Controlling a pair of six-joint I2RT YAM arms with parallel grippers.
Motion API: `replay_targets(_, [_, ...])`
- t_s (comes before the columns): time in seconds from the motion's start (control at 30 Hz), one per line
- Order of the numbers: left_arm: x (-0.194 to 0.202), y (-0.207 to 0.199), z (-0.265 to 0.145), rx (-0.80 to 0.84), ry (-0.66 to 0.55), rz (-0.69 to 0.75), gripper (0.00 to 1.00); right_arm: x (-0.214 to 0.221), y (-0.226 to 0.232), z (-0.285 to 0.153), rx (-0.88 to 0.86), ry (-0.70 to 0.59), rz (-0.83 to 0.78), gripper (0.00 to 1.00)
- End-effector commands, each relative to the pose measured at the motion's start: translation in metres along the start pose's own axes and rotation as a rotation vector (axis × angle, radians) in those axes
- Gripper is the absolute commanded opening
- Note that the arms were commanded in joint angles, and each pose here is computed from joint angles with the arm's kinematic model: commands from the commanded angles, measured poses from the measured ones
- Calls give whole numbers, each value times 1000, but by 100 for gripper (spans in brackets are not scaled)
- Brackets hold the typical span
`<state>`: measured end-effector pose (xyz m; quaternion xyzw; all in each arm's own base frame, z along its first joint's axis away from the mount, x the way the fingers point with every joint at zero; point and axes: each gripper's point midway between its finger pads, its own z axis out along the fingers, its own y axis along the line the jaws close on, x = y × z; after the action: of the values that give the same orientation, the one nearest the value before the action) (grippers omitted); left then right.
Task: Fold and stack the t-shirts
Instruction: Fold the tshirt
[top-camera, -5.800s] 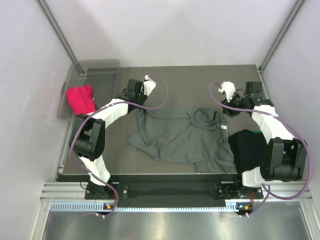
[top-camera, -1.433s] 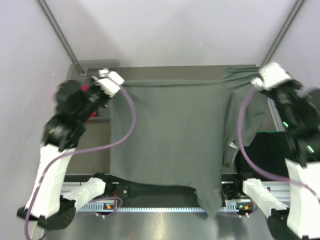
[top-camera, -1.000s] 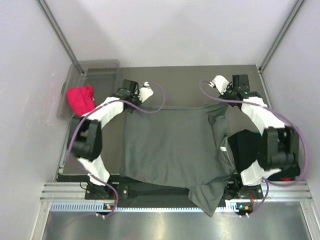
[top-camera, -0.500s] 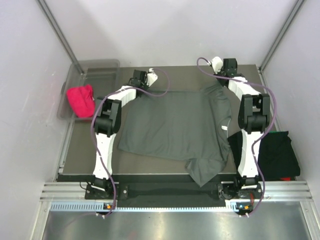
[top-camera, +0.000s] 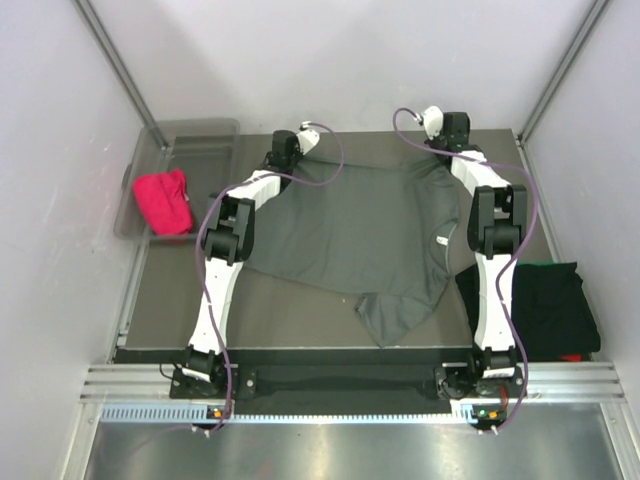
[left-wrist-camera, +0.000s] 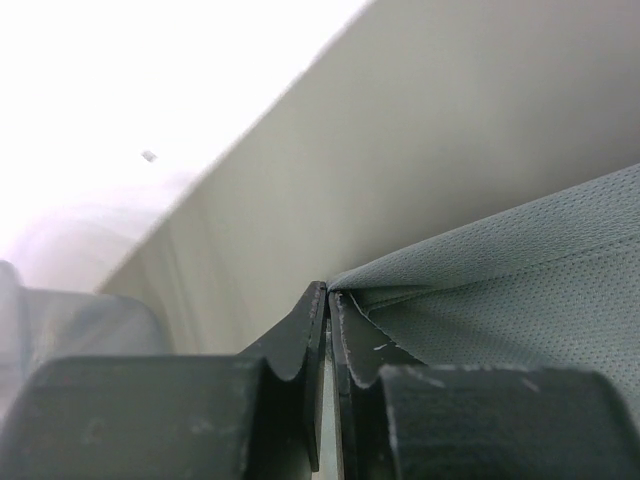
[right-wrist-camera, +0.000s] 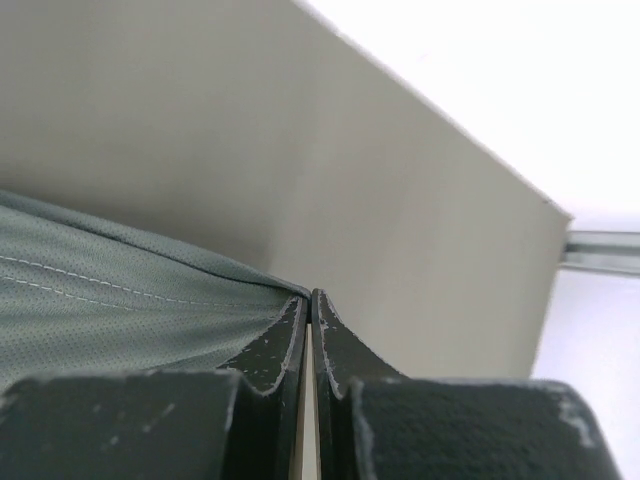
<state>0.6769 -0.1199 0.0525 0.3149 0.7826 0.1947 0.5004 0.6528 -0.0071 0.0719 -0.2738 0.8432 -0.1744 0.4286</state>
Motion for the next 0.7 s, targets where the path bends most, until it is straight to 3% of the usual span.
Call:
replay_targets(0.0, [-49,49,-1,-139,-158,-17,9,-40,-46,-11,121,-107,13,0])
replay_targets(0.2, [-67,62,-13,-146,-195,-52,5,-45,-46,-32,95,-118,55,0])
replay_targets(0.27, [-73,67,-24,-137,-204,-66,0,-46,-44,-51,78,-138,65,0])
replay_targets(0.4, [-81,72,-48,-94,-201,-86,0,-46,-36,-86,34,-160,83,0])
replay_targets(0.43, [-74,56,-50,-25,-180,-66,0,-54,-40,-102,37,-186,81,0])
replay_targets(0.67, [-73,48,-84,67,-170,12,0,-32,-17,-149,-37,-174,79,0])
